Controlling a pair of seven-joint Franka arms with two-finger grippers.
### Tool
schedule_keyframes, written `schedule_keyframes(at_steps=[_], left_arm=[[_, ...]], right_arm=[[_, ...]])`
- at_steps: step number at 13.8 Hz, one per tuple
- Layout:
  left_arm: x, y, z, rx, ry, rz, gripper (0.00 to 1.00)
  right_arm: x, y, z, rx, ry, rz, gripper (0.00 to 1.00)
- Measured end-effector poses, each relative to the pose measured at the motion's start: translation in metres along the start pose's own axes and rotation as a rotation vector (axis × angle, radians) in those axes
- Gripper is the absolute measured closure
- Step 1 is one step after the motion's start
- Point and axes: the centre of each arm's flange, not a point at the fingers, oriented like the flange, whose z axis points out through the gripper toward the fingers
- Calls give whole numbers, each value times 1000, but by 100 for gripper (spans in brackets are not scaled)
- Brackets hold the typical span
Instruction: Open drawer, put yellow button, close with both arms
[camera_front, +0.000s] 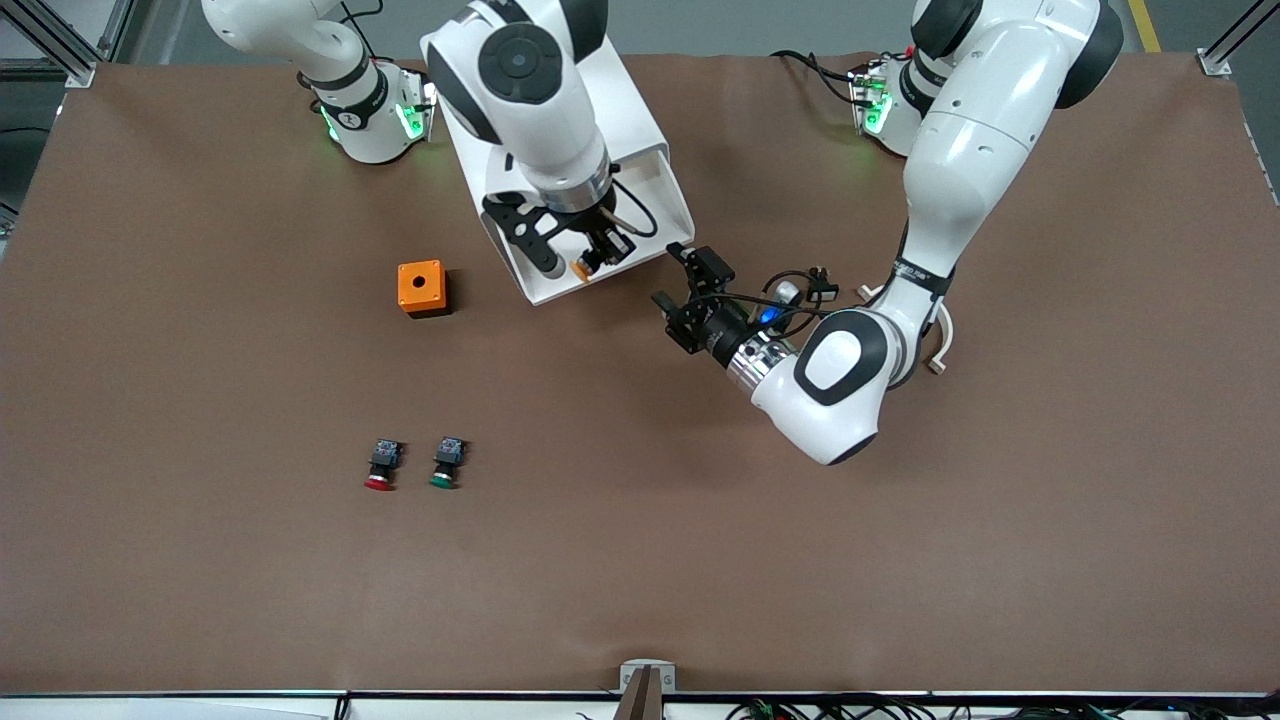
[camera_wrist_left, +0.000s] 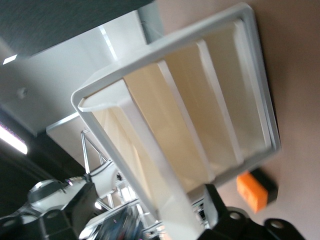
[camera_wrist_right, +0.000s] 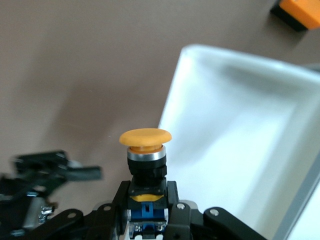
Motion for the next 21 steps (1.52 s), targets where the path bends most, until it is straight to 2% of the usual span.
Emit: schedule_keyframes(at_steps=[3,5,7,9,12,14,17,19,21], left_arm=[[-13,-10,-23,-57,2,215,1],[-13,-9,-34,-102,29,370,1],[-11,-4,-36,-163,127,509,1],[-18,-6,-33,-219,255,634,1],[-40,-29,-45,-346,458,786,1],[-54,-50,-50,-416,612,861,1],[-70,-68,-53,-499,792,915,1],[-79,-72,-43,-529,945,936,1],[-88,-74,-28,-537,1046,954,1]], right_arm=[[-37,9,18,-25,10,65,67],[-53,13,21,-29,12,91,67],[-60,15,23,-32,14,100,67],[-63,16,26,-39,16,97,67],[-68,17,36,-51,36,83,67],[-68,17,39,-53,46,78,51],[-63,12,30,-26,78,36,21],[-45,7,13,-38,89,-138,1],[5,1,-21,-81,91,-297,0]])
